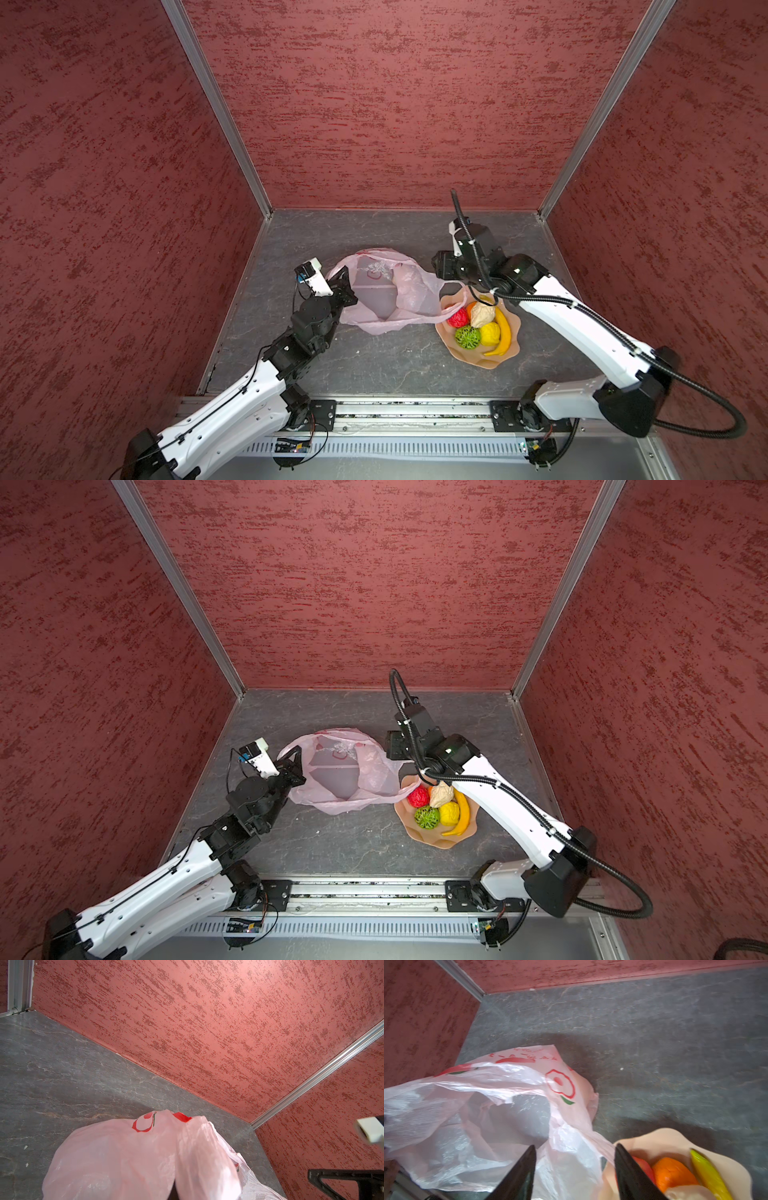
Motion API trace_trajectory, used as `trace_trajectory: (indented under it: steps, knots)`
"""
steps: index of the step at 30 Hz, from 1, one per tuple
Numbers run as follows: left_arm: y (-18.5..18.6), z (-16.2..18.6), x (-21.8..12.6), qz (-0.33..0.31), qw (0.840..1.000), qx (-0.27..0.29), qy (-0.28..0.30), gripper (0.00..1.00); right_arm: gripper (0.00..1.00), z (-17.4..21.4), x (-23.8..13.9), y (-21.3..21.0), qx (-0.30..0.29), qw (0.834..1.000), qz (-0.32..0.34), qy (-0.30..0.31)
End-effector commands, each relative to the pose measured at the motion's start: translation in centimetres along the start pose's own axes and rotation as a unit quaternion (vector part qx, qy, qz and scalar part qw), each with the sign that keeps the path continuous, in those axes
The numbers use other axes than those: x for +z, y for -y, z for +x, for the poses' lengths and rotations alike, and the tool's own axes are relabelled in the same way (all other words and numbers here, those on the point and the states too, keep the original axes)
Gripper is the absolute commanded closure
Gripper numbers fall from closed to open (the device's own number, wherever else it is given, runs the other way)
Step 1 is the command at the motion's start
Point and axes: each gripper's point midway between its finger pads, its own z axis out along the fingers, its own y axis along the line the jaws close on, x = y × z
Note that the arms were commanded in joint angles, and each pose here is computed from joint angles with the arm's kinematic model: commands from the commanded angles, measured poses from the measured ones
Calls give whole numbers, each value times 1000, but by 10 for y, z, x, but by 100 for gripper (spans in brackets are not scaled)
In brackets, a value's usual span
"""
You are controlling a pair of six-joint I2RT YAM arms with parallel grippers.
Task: Take the fake fruits out of the plastic bag
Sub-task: 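Raise the right gripper and reach it back toward the pink bag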
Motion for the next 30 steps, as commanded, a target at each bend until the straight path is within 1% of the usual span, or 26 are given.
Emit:
trace_trajectory:
  steps: [1, 3, 4, 5, 8, 10, 13, 15, 19, 21, 30]
  knots:
    - [-2, -4, -4, -6, 1000, -4, 6, 100, 49, -4, 7, -32, -28, 999, -37, 2]
    - [-2, -7, -5, -7, 1000, -4, 11, 100, 49, -6, 10, -41, -24, 998, -51, 10]
    - [-3, -8, -5, -8, 1000, -4, 11, 100, 48, -2, 21, -42, -23, 999, -46, 3]
    - [-4, -8, -6, -10, 1000, -3, 12, 100, 47, -2, 23, -42, -23, 999, -42, 4]
    - [-7, -5, -6, -17, 1000, 0, 7, 100, 38, -3, 28, -29, -38, 999, 3, 9]
    - [-9, -3, -7, -19, 1000, -2, 4, 100, 34, -8, 28, -17, -58, 997, 36, 22]
    - [-14, 0, -8, -25, 1000, -3, 2, 100, 28, -13, 26, -15, -102, 993, 44, 28]
    - [-15, 1, -8, -27, 1000, -2, 2, 100, 26, -11, 28, -16, -133, 990, 47, 15]
    - [-18, 2, -8, -30, 1000, -4, 1, 100, 25, 2, 42, -25, -181, 983, 24, -28]
    - [-18, 3, -9, -31, 1000, -4, 1, 100, 25, 10, 49, -28, -193, 980, 15, -41]
    - [-19, 0, -12, -31, 999, -2, 4, 100, 26, 31, 91, -20, -237, 968, 26, -82]
